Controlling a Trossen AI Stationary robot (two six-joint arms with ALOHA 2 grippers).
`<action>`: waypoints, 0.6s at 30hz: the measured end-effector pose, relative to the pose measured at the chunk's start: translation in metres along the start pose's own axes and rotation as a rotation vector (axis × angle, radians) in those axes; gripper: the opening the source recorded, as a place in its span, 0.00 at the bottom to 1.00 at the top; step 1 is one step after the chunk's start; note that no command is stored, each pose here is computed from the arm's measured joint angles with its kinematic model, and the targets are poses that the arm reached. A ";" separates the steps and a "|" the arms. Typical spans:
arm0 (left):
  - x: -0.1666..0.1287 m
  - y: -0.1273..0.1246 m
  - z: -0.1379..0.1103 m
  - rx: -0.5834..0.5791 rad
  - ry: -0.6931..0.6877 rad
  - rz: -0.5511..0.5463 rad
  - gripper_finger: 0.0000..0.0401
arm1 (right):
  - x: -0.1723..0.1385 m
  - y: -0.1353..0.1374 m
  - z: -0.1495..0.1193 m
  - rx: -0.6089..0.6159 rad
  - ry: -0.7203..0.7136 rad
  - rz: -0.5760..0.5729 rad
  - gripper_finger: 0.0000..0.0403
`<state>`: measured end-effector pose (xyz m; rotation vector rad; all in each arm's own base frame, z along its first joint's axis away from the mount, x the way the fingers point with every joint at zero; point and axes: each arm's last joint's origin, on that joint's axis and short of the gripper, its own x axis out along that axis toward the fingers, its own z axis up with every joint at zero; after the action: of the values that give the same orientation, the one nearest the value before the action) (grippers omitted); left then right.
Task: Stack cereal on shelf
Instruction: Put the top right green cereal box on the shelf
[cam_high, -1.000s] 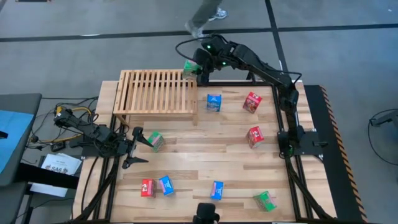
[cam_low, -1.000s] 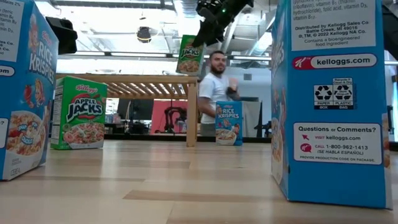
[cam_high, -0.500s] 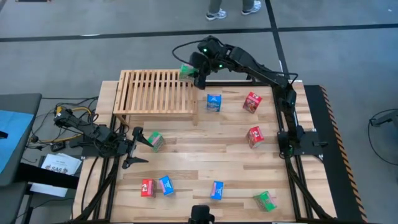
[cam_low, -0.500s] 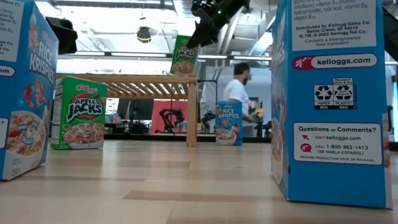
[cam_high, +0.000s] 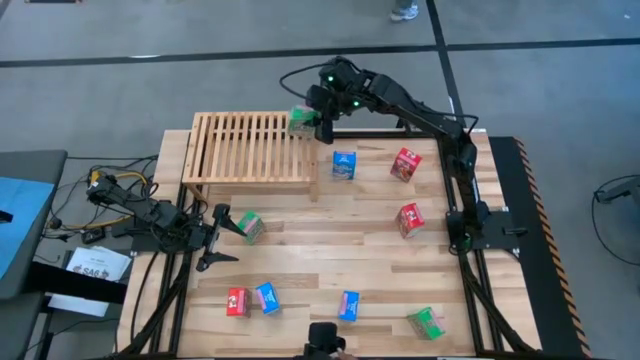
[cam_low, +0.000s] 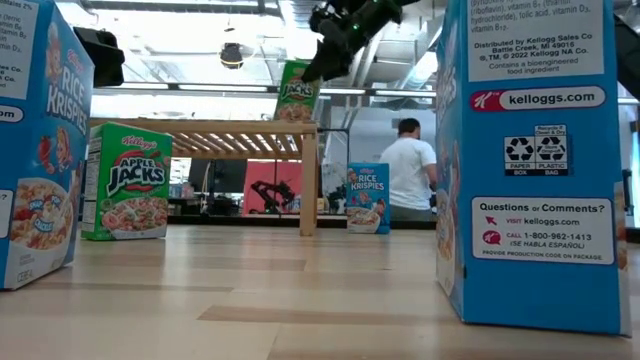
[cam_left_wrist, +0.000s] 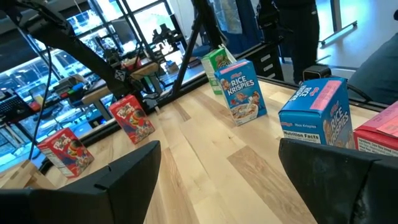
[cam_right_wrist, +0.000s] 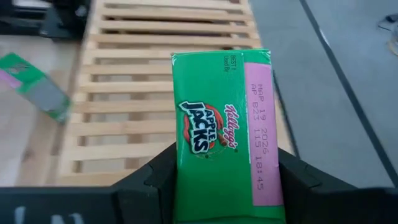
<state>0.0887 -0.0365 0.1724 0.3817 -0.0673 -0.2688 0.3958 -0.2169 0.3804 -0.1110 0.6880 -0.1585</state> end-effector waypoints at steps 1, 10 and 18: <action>0.000 0.000 0.000 0.000 0.000 0.000 0.79 | 0.000 -0.002 -0.001 0.001 0.002 -0.006 0.49; 0.000 0.000 0.000 0.000 0.000 0.000 0.79 | 0.003 -0.008 -0.002 -0.021 -0.022 -0.003 0.49; 0.000 0.000 0.000 0.000 0.000 -0.001 0.79 | 0.021 -0.011 -0.010 -0.001 0.008 0.013 0.49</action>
<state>0.0887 -0.0365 0.1724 0.3821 -0.0671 -0.2695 0.4043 -0.2320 0.3616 -0.1068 0.6969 -0.1463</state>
